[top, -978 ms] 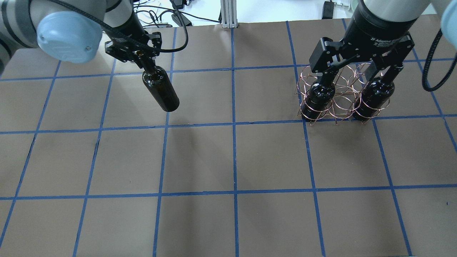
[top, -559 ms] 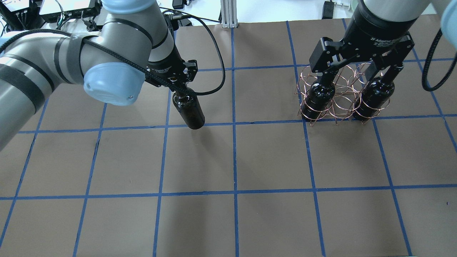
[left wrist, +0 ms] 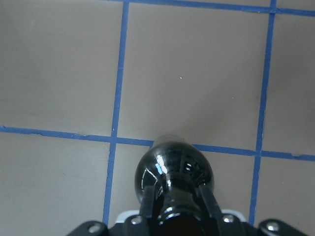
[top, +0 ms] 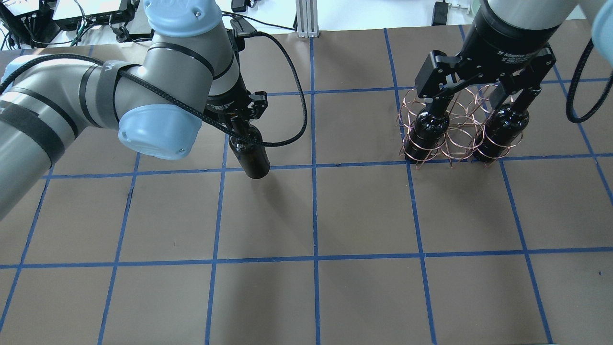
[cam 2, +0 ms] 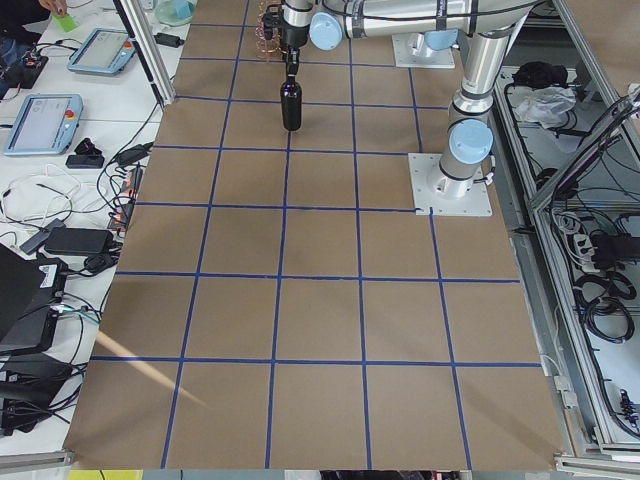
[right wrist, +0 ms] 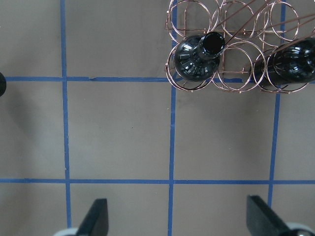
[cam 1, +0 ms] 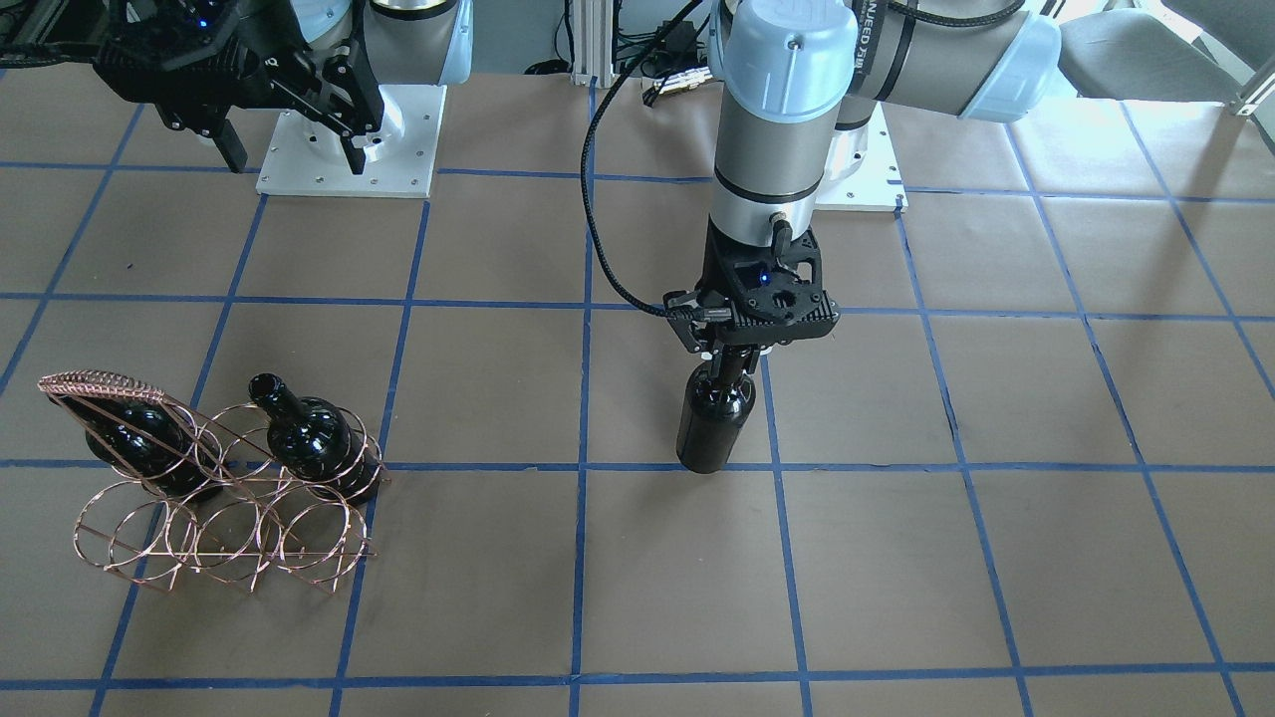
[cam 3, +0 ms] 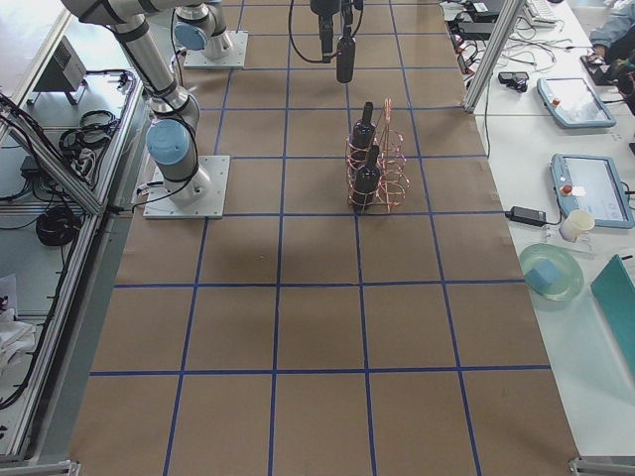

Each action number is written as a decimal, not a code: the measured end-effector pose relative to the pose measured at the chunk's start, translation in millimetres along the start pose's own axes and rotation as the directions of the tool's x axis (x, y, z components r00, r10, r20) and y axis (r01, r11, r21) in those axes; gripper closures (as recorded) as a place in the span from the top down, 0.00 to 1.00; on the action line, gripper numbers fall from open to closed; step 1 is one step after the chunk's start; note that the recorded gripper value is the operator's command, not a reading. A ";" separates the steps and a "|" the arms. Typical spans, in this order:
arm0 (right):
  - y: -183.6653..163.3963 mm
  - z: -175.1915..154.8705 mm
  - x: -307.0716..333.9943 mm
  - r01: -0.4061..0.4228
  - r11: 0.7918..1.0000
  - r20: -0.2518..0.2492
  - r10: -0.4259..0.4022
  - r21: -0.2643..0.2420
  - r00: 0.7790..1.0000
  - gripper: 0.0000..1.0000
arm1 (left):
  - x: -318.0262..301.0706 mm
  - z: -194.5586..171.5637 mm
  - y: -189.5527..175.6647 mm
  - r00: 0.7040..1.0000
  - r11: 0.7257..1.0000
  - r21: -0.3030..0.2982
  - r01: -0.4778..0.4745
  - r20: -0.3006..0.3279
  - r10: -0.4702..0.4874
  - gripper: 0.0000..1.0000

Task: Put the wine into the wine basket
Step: 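Stand the bottle upright on the table and open the left gripper, then raise the left gripper away while the right gripper moves toward the bottle, then lower the right gripper over the bottle neck and close on it, then lift the bottle with the right gripper and carry it to the rack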

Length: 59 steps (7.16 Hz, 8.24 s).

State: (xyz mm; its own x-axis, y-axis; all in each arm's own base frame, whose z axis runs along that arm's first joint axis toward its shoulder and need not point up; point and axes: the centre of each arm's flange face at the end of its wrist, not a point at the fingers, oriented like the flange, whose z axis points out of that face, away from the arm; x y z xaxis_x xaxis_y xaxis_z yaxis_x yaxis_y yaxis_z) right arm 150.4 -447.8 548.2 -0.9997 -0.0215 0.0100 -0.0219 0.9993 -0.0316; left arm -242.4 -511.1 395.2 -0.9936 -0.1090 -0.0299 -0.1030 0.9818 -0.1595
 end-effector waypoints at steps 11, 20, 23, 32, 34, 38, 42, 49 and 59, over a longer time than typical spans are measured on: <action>0.3 -0.2 -0.1 0.005 1.000 0.000 -0.005 0.000 1.000 1.00 | 11.8 -8.3 13.8 0.999 0.997 -0.071 -0.031 0.020 0.033 1.00; 5.1 4.2 -17.6 0.007 1.000 -0.005 -0.007 -0.002 1.000 1.00 | -211.1 -90.0 -101.7 0.991 0.992 -0.044 0.118 -0.057 -0.120 1.00; 13.1 18.3 -88.7 -0.072 0.997 0.003 0.072 0.009 0.997 1.00 | -251.3 -82.7 -103.0 0.994 0.993 -0.059 0.101 0.055 -0.098 1.00; -25.5 130.7 -311.6 -0.168 0.984 0.061 0.165 0.056 0.984 1.00 | -298.3 -59.1 -93.3 0.989 0.987 -0.115 0.113 0.107 -0.101 1.00; -36.0 148.0 -318.7 -0.178 0.982 0.070 0.173 0.069 0.982 1.00 | -299.6 -58.3 -92.8 0.989 0.986 -0.119 0.115 0.107 -0.103 1.00; -48.4 173.6 -327.0 -0.188 0.979 0.079 0.182 0.079 0.980 1.00 | -300.2 -57.2 -92.5 0.989 0.986 -0.121 0.117 0.106 -0.104 1.00; -49.3 182.1 -328.9 -0.190 0.980 0.074 0.185 0.061 0.980 0.50 | -300.9 -56.2 -92.6 0.989 0.985 -0.123 0.118 0.106 -0.105 1.00; -41.8 175.7 -329.1 -0.173 0.985 0.099 0.172 0.009 0.980 0.04 | -300.1 -55.8 -92.0 0.989 0.985 -0.126 0.116 0.106 -0.103 1.00; -25.2 -14.6 -44.9 -0.028 0.999 0.018 0.029 -0.018 0.999 0.00 | -161.7 -100.0 -43.6 0.997 0.997 -0.059 -0.049 -0.060 0.045 1.00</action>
State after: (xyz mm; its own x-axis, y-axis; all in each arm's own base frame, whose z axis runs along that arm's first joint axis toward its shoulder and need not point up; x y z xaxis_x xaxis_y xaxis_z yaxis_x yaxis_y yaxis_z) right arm 195.9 -471.5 563.1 -0.9999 0.0066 -0.0089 0.0068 0.9999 -0.0143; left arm -82.0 -520.8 505.7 -0.9982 -0.0552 0.0225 -0.0571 0.9934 -0.0990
